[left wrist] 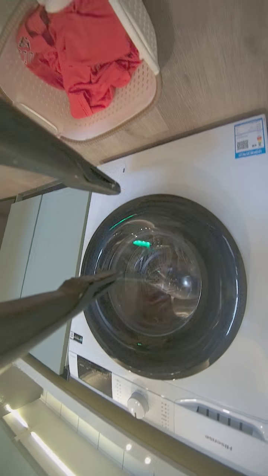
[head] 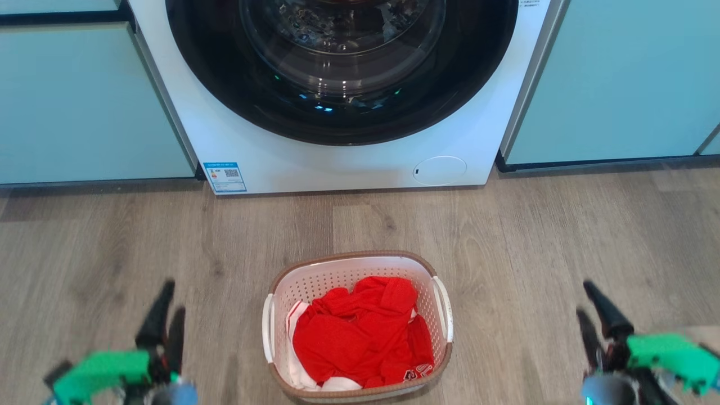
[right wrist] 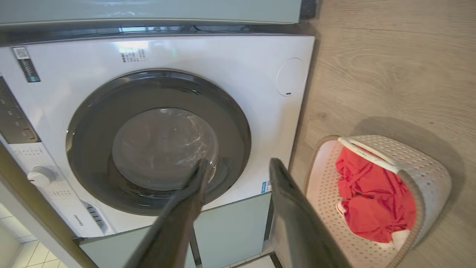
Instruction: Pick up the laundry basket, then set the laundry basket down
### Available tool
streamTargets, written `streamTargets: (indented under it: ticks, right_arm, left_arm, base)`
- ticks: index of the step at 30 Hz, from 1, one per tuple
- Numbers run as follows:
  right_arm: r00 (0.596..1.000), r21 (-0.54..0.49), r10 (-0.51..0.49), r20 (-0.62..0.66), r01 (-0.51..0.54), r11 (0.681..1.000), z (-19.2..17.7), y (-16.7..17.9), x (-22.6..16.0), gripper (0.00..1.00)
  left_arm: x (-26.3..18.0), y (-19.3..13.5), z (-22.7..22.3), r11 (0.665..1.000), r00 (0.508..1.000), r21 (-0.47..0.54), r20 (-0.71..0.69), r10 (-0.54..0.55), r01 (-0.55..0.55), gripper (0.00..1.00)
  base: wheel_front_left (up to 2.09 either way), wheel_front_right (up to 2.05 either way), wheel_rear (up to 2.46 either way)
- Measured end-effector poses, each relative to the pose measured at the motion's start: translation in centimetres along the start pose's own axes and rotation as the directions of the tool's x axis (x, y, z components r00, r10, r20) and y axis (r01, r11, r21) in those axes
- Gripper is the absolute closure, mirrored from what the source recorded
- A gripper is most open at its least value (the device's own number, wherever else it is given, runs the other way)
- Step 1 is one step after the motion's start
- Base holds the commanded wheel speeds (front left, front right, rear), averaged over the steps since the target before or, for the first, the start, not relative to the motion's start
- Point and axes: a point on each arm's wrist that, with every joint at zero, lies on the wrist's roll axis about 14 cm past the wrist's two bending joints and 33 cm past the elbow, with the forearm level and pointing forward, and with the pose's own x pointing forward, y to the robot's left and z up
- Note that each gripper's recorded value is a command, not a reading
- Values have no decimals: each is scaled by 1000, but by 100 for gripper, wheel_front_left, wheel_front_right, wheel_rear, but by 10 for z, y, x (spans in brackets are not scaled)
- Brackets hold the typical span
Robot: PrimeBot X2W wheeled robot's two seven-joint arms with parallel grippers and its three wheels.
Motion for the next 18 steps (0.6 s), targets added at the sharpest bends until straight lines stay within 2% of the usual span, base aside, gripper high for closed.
streamTargets:
  ticks: [4,18]
  right_arm:
    - [996,7,-89,8,89,996,2,-31,-14,0]
    - [998,-34,-59,37,60,998,5,-21,-11,0]
  left_arm:
    - [-18,37,-2,994,994,-18,6,106,-105,0]
    - [-14,29,4,997,996,-12,46,81,-81,0]
  base:
    - [0,0,0]
    - [0,0,0]
